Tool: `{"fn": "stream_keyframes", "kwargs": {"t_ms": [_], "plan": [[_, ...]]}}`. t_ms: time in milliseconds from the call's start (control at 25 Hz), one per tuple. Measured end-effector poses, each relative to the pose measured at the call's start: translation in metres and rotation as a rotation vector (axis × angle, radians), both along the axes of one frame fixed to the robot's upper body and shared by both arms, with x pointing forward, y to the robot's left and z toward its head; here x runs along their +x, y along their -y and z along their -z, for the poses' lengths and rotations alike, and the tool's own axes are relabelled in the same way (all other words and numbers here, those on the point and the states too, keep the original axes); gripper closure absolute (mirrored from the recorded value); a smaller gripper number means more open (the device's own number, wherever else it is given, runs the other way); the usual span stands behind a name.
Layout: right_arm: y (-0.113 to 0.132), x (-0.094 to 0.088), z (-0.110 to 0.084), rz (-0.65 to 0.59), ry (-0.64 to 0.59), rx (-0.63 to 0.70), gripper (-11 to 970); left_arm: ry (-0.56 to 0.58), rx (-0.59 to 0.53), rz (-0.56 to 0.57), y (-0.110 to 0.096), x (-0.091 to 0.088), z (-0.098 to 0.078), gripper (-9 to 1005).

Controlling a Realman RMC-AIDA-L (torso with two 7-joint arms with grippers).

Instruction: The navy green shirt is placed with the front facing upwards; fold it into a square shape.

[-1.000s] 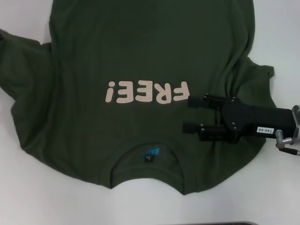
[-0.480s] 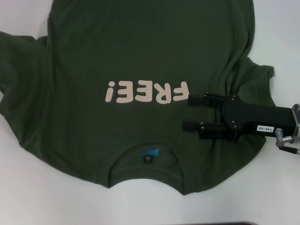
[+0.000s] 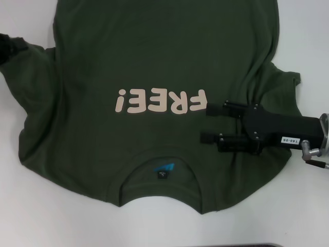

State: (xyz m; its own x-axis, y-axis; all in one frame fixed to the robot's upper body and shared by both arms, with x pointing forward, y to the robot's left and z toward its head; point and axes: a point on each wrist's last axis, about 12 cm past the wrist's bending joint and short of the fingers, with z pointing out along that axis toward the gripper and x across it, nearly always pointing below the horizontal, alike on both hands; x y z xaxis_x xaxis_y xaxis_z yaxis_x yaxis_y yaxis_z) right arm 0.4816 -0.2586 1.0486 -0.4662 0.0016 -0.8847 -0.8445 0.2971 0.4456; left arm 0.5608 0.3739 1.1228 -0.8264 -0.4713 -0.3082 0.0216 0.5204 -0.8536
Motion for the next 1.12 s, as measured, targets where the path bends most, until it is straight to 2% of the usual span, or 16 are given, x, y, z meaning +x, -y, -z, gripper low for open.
{"fn": "stream_keyframes", "kwargs": {"t_ms": [200,480,760,1120], "plan": [[0.0,-0.002,0.001,0.0,-0.005,0.0,65,0.005,-0.04,0.002,0.014,0.003,0.003,960],[-0.002,-0.003,0.005,0.011,-0.027,0.003,64,-0.01,-0.079,-0.003,0.043,0.011,0.019,958],[-0.003,-0.001,0.007,0.019,-0.032,-0.003,64,-0.018,-0.111,0.012,0.068,0.014,0.027,957],[-0.003,0.0,0.006,0.024,-0.028,-0.006,64,-0.063,-0.117,-0.026,0.096,0.02,0.053,955]]}}
